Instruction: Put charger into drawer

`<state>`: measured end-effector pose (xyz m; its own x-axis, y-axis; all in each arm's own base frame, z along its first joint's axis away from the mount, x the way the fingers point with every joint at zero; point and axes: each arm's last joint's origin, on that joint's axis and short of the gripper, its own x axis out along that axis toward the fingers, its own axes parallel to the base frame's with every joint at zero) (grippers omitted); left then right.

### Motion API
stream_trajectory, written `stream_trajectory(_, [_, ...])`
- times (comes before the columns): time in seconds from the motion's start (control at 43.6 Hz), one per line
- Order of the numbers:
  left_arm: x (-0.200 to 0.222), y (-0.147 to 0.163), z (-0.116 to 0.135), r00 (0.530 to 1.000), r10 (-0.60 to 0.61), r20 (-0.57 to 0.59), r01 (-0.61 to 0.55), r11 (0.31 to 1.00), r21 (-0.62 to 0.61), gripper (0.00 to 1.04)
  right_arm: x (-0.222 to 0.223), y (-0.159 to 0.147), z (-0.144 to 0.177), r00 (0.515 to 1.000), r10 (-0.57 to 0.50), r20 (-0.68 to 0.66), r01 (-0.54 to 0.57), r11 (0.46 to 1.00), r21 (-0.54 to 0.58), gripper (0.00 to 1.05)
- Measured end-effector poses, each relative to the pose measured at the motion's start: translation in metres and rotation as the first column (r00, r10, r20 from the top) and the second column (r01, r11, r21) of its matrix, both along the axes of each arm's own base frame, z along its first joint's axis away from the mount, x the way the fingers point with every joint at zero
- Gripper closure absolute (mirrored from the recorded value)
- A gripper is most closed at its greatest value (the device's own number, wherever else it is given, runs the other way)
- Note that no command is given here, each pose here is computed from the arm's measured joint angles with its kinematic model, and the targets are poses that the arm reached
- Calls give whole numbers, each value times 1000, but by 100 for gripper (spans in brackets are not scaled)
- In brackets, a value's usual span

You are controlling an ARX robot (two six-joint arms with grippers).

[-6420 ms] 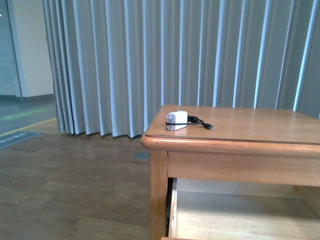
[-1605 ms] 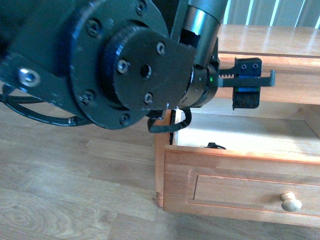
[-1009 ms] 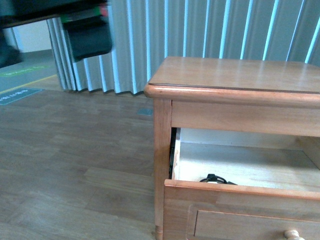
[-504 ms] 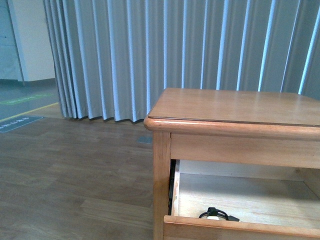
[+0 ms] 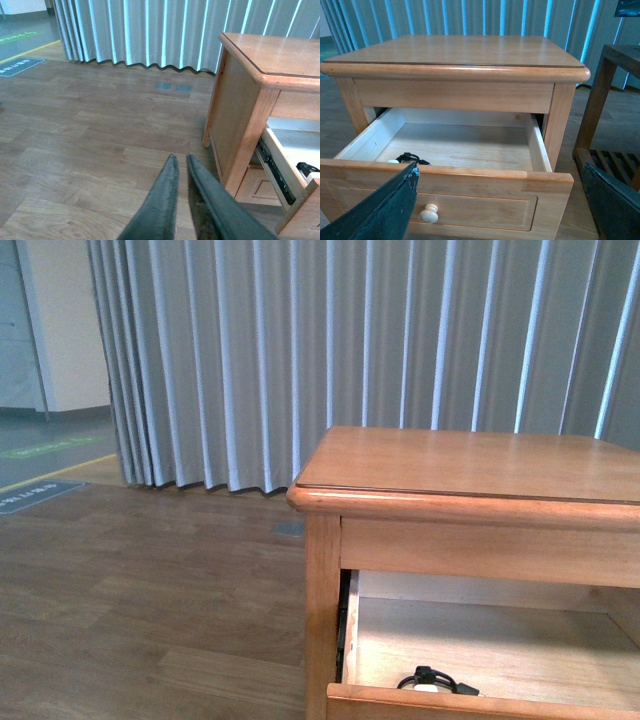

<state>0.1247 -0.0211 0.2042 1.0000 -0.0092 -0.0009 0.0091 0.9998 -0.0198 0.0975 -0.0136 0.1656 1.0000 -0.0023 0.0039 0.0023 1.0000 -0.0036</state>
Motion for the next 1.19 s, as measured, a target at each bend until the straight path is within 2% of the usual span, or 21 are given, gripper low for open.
stream_trajectory(0.046, [-1, 2, -2, 1000, 2, 2, -2, 1000, 0, 101, 0, 0, 0, 1000, 0, 0, 0, 1000, 0, 8])
stream_trajectory(0.344, [-8, 14, -17, 1000, -24, -2, 24, 1000, 11, 101, 0, 0, 0, 1000, 0, 0, 0, 1000, 0, 8])
stream_trajectory(0.459, [-10, 21, -20, 1000, 15, 2, -15, 1000, 12, 101, 0, 0, 0, 1000, 0, 0, 0, 1000, 0, 8])
stream_trajectory(0.78, [-17, 21, -34, 1000, 8, 10, -8, 1000, 12, 101, 0, 0, 0, 1000, 0, 0, 0, 1000, 0, 8])
stream_trajectory(0.825, [-22, 21, -38, 1000, 8, -18, -8, 1000, 13, 101, 0, 0, 0, 1000, 0, 0, 0, 1000, 0, 8])
stream_trajectory(1.192, [-27, 21, -37, 1000, 8, 11, -9, 1000, 12, 101, 0, 0, 0, 1000, 0, 0, 0, 1000, 0, 8])
